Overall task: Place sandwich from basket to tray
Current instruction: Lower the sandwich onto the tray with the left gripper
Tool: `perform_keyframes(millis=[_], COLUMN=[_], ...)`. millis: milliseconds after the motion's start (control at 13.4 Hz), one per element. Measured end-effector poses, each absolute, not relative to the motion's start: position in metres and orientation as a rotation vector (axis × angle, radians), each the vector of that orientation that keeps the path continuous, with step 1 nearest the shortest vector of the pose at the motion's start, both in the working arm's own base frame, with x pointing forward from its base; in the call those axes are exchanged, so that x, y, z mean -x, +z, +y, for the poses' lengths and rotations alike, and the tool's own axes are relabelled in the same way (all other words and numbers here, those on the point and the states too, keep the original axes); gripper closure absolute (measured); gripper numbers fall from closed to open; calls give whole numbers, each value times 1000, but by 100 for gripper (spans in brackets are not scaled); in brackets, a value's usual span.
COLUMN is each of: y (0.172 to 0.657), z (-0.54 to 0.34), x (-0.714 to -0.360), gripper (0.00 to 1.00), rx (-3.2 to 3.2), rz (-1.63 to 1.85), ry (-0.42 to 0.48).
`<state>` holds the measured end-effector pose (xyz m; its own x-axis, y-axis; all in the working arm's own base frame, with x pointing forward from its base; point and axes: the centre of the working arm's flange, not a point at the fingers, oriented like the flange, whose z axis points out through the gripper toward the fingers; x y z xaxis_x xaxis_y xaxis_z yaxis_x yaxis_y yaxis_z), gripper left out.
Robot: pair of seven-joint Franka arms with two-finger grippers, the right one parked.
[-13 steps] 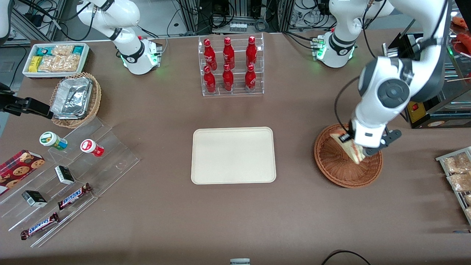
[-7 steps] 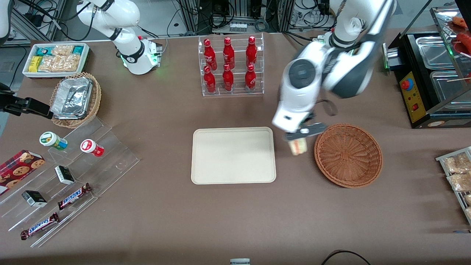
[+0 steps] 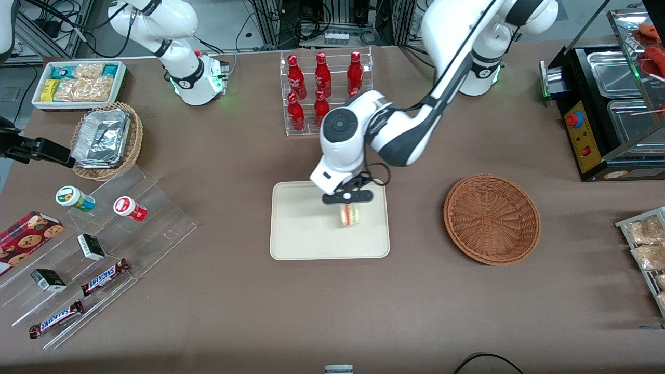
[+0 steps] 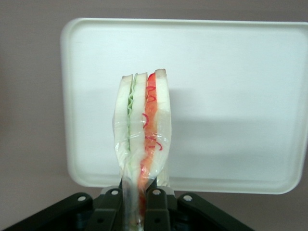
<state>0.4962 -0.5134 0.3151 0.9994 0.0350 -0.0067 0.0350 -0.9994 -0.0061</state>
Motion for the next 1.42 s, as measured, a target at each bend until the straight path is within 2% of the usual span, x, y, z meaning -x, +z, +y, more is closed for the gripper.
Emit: perform_keyframes(millis=[299,523,1196,1421], y=[274,252,240,241], z=[-550,-553,-545,-546], x=[-478,-477,-488,-489], gripper=[86,86,86,60], rx=[3170,3151,3141,3146], rz=[23,53,33,31], ry=[-48,-58,-71,-79])
